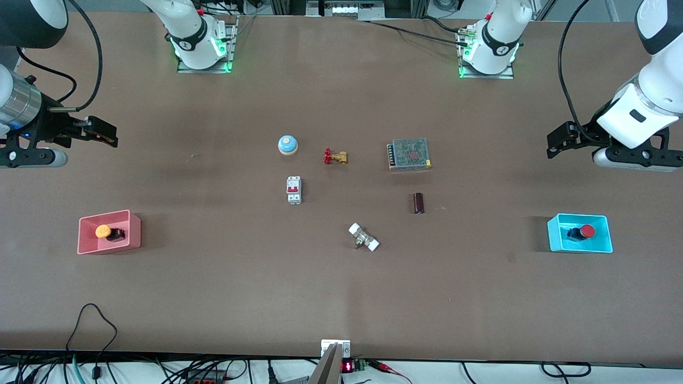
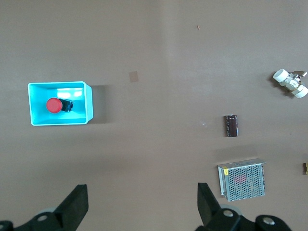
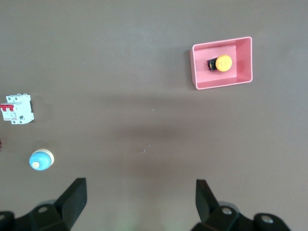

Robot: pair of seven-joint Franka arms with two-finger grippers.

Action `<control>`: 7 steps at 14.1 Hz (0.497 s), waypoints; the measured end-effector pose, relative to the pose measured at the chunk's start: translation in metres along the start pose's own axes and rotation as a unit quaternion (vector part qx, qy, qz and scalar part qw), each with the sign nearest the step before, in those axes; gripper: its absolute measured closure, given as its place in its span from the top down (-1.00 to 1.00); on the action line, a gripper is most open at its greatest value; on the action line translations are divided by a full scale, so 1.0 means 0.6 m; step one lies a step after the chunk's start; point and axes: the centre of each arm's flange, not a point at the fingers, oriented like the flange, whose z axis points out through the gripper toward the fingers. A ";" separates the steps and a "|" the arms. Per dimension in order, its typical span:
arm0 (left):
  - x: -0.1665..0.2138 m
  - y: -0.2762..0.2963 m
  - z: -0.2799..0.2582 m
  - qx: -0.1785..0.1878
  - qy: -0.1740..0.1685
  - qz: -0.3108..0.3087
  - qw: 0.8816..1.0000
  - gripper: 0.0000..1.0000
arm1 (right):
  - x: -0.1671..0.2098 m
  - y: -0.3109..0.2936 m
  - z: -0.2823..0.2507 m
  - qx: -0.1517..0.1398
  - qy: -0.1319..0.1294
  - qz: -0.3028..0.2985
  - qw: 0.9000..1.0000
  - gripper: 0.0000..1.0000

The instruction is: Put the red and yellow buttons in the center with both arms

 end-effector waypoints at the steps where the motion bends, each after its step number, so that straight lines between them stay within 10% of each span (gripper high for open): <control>1: 0.000 0.000 0.000 0.000 0.000 0.000 1.000 1.00 | 0.000 0.000 0.000 0.000 0.000 0.000 1.000 1.00; 7: -0.002 0.006 0.002 0.003 -0.005 0.004 1.000 1.00 | 0.001 0.000 0.002 0.000 -0.001 0.000 1.000 1.00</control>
